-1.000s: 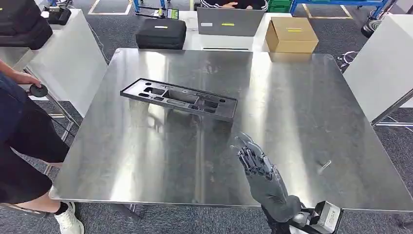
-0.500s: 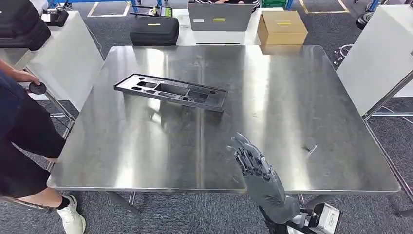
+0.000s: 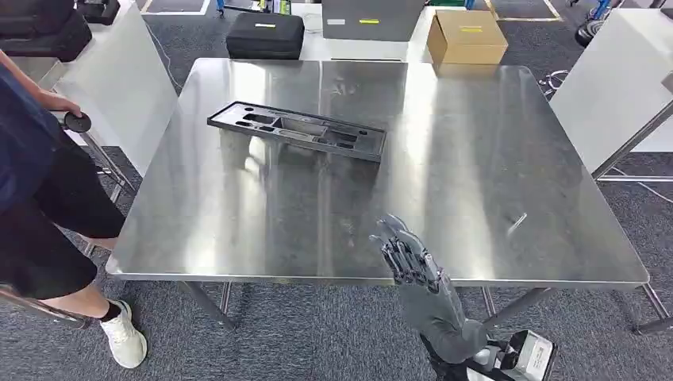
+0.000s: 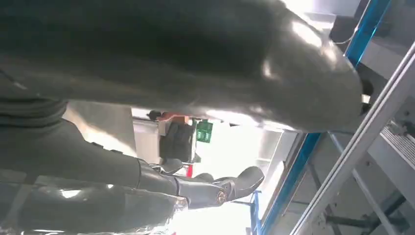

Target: Take the parts from the cabinet and place them on the table.

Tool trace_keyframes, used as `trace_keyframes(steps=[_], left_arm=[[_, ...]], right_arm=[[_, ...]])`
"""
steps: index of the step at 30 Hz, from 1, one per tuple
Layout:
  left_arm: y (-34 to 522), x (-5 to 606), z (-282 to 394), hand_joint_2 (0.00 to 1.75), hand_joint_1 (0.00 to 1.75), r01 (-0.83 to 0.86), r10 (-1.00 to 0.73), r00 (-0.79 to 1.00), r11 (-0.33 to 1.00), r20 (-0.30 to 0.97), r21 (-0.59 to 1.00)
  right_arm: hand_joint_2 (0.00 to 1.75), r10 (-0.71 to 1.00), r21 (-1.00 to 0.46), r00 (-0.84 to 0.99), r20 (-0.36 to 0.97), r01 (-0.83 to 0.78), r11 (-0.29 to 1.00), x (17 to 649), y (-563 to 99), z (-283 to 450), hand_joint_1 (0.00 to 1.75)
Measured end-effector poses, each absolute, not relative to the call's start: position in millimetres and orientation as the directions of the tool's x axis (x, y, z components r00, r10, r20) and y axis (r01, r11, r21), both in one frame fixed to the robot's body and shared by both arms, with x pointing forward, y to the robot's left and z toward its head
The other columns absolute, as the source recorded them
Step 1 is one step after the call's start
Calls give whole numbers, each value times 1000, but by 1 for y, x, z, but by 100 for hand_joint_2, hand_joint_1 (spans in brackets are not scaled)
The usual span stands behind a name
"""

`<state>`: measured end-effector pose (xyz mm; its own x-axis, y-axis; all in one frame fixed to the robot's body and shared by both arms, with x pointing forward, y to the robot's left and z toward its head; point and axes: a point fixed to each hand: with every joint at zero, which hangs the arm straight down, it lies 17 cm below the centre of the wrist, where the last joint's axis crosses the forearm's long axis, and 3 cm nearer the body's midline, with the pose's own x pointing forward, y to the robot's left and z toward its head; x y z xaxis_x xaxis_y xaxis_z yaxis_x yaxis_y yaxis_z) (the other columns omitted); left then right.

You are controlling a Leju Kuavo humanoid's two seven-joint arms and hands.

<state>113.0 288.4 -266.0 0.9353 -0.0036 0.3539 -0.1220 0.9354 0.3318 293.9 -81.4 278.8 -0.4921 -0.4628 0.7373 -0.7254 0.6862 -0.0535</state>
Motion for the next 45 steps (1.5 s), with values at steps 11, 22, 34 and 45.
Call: trace_keyframes(steps=[11, 22, 34, 45], left_arm=[[289, 110, -266, 0, 0, -138, 14, 936, 934, 352, 330], [291, 112, -266, 0, 0, -141, 15, 935, 933, 355, 331], [290, 111, -266, 0, 0, -152, 29, 937, 931, 347, 332], [290, 108, -267, 0, 0, -157, 37, 938, 933, 346, 325]], right_arm=[[0, -459, -52, -491, 741, -723, 689, 294, -79, 277, 0], [0, -460, -43, -483, 745, -723, 690, 294, -78, 275, 0], [0, -346, -90, -480, 806, -678, 730, 314, -70, 247, 0], [0, -26, -120, -217, 976, -631, 766, 358, -54, 89, 0]])
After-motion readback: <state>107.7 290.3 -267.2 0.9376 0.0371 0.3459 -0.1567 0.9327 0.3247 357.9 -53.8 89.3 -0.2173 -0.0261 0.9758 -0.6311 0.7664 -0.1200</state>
